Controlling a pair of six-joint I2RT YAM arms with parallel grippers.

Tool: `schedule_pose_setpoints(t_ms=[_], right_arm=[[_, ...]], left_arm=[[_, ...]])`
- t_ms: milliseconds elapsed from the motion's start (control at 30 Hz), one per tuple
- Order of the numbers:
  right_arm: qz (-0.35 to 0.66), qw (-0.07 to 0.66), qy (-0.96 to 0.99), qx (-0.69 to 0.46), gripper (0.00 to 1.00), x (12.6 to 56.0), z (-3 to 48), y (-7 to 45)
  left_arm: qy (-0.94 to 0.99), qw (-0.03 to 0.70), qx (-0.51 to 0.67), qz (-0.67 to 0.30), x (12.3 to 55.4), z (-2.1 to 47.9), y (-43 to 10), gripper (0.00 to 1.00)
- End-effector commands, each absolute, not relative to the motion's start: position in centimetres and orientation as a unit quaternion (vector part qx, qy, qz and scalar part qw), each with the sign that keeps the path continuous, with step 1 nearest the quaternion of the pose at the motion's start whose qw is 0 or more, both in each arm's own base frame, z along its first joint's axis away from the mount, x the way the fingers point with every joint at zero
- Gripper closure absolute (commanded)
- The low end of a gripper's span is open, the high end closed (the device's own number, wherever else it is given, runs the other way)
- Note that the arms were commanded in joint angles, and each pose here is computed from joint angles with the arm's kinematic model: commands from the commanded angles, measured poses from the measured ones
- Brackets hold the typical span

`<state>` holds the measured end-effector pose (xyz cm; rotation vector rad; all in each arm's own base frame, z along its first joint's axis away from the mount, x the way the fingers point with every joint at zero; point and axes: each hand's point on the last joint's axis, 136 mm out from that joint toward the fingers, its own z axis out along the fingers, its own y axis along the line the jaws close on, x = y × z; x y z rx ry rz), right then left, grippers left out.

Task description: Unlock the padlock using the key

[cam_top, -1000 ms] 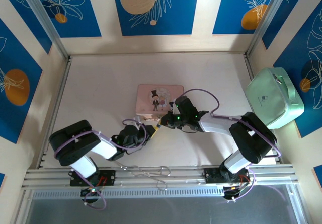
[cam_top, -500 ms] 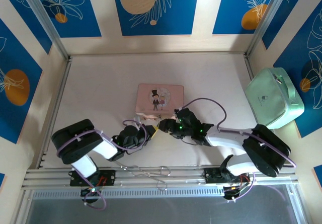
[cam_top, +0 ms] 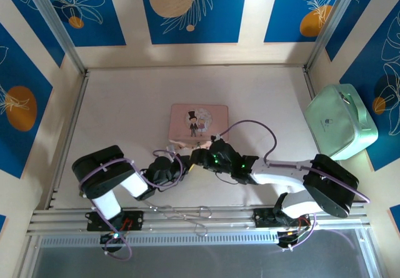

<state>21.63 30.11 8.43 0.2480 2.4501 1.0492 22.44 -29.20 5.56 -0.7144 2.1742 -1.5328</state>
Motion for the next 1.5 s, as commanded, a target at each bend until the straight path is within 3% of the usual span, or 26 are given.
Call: schedule_pose_setpoints(t_ms=[0,200,533,833,1467], right_arm=[[0.387,0.249,0.880,0.112,0.44,22.8,7.5,28.6],[0.481,0.226,0.840,0.112,0.50,23.1,7.9,28.6],[0.510,0.243,0.817,0.114,0.49,23.6,8.5,29.0],[0.496,0.222,0.823,0.165,0.54,23.4,5.8,28.9],[0.504,0.238,0.806,0.198,0.69,24.3,5.5,29.3]], left_arm=[[0.762,0.203,-0.254,-0.560,22.8,6.8,-29.2,1.00],[0.769,0.206,-0.244,-0.554,22.9,7.2,-29.5,1.00],[0.777,0.207,-0.235,-0.546,23.0,7.3,-29.7,1.00],[0.778,0.208,-0.234,-0.545,23.0,7.3,-29.8,1.00],[0.778,0.208,-0.237,-0.543,23.0,7.4,-29.7,1.00]])
